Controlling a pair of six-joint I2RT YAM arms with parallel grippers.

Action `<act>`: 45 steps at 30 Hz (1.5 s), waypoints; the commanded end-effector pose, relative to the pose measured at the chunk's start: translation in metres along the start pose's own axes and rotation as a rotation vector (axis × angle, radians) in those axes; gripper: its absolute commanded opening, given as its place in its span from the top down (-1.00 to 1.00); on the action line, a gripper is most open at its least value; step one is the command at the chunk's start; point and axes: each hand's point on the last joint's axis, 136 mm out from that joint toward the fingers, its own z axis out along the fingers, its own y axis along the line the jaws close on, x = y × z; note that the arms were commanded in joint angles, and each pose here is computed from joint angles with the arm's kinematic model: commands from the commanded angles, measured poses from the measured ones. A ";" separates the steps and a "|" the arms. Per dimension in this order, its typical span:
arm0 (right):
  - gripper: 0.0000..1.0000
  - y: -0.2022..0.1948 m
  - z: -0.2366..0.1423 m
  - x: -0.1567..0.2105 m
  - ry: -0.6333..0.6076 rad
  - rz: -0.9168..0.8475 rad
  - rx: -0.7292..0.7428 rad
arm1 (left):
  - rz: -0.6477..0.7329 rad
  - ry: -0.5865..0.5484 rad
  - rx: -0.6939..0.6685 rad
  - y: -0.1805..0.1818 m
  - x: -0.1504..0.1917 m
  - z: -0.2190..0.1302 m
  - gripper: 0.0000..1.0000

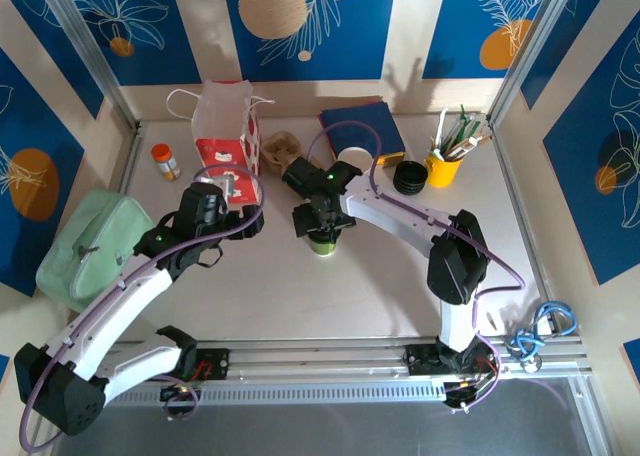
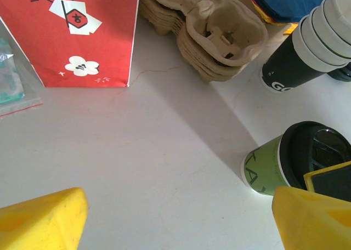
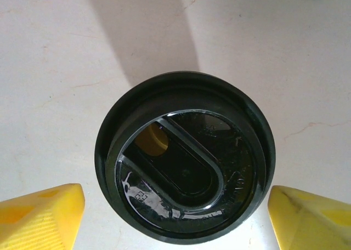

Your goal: Pack the takeout coffee

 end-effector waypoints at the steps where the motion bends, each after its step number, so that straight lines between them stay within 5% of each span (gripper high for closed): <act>1: -0.71 -0.002 -0.001 -0.003 0.005 0.015 0.014 | -0.001 0.000 0.002 0.003 0.002 -0.001 -0.74; 45: -0.47 -0.008 0.022 0.000 0.086 0.019 0.016 | -0.015 0.014 0.038 -0.006 0.000 0.006 -0.75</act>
